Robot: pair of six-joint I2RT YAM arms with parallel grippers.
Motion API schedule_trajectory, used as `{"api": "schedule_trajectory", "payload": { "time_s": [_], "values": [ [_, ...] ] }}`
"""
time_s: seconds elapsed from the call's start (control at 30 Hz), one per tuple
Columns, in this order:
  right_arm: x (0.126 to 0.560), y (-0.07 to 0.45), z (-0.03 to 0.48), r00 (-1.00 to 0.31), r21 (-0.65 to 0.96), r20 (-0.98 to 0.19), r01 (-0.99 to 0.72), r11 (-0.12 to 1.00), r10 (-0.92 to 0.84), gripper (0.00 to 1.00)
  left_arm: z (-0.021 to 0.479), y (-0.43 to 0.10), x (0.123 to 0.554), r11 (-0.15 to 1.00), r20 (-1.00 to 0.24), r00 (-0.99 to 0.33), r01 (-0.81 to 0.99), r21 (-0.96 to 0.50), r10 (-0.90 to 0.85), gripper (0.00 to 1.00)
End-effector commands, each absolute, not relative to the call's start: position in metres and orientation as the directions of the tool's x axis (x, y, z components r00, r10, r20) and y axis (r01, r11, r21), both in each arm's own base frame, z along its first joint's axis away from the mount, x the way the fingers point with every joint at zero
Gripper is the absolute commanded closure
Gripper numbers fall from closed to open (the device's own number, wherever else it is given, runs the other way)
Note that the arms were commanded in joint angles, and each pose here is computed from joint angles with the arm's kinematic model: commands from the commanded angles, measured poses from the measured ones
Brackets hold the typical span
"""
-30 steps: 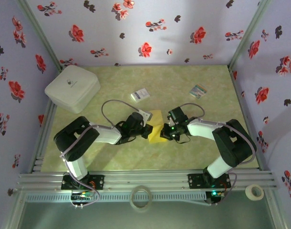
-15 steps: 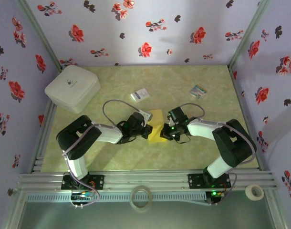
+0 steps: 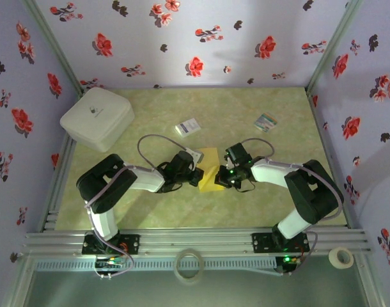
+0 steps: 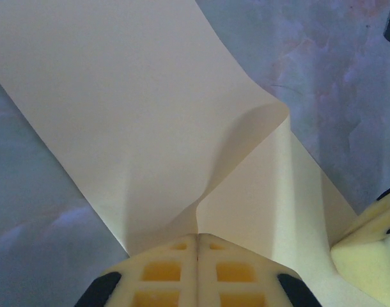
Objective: Fold a paper plane with a square sheet of paper (pick it up from the middle)
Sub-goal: Fold the triangle a second time at the center of the table.
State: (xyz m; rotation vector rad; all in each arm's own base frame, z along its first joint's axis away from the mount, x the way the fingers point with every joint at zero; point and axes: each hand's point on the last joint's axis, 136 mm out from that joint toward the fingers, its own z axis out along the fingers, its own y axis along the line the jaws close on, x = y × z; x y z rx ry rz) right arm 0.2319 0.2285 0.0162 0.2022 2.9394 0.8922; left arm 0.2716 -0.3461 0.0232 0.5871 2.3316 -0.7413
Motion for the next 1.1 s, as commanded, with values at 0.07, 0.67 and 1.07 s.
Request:
{"api": "schedule_trajectory", "payload": {
  "time_s": [0.07, 0.67, 1.07],
  "values": [
    [0.230, 0.225, 0.021, -0.990, 0.547, -0.012, 0.112, 0.830, 0.141, 0.91, 0.003, -0.338, 0.265, 0.763, -0.615, -0.755, 0.530, -0.371, 0.225, 0.98],
    [0.271, 0.248, 0.064, -0.942, 0.762, -0.039, 0.188, 0.620, 0.334, 0.98, -0.005, -0.338, 0.261, 0.763, -0.587, -0.784, 0.503, -0.407, 0.203, 0.99],
    [0.279, 0.264, 0.049, -0.943, 0.788, 0.017, 0.216, 0.576, 0.332, 0.99, -0.005, -0.338, 0.261, 0.763, -0.580, -0.789, 0.498, -0.413, 0.201, 1.00]
  ]
}}
